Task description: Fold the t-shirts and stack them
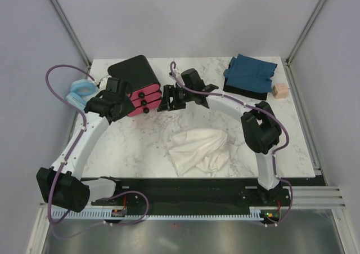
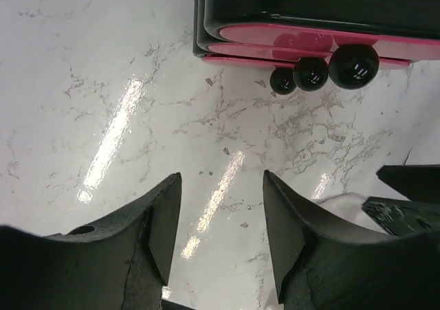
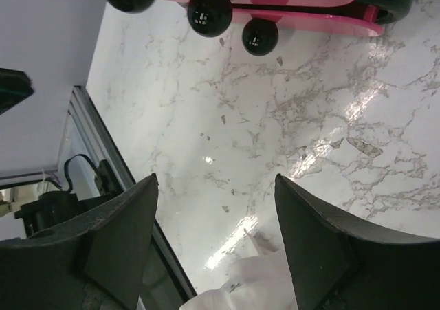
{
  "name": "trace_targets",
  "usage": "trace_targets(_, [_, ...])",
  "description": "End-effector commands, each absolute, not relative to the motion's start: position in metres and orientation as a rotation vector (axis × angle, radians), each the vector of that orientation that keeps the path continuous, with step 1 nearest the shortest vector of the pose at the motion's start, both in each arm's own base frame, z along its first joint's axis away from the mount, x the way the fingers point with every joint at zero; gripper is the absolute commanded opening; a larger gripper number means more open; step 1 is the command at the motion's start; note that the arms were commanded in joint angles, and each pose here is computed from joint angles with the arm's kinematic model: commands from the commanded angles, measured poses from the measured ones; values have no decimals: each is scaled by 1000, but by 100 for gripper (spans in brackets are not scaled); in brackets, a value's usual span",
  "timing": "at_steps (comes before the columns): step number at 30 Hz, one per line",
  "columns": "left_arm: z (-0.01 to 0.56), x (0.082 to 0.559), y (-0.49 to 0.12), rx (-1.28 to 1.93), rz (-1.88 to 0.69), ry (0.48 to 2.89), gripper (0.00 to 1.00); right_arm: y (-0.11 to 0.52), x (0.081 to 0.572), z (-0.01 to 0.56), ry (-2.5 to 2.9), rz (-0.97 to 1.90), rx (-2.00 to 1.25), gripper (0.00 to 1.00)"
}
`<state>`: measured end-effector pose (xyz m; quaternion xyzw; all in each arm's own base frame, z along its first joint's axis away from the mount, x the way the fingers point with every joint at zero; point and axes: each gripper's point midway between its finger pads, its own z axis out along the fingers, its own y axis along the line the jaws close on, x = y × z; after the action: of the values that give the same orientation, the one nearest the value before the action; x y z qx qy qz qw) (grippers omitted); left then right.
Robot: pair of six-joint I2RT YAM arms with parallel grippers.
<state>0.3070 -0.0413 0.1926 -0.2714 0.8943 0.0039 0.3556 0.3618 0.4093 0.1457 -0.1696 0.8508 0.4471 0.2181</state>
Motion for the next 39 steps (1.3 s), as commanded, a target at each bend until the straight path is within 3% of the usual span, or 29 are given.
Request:
trace_targets(1, [202, 301, -45, -724, -41, 2265, 58, 416, 382, 135, 2315, 1122, -478, 75])
trace_targets(15, [198, 284, -39, -671, -10, 2290, 58, 476, 435, 118, 2311, 1156, -455, 71])
trace_targets(25, [203, 294, -54, -634, -78, 2327, 58, 494, 442, 74, 2387, 1188, -351, 71])
trace_targets(39, [191, 322, -62, -574, -46, 2391, 57, 513, 463, 63, 2361, 1344, -213, 71])
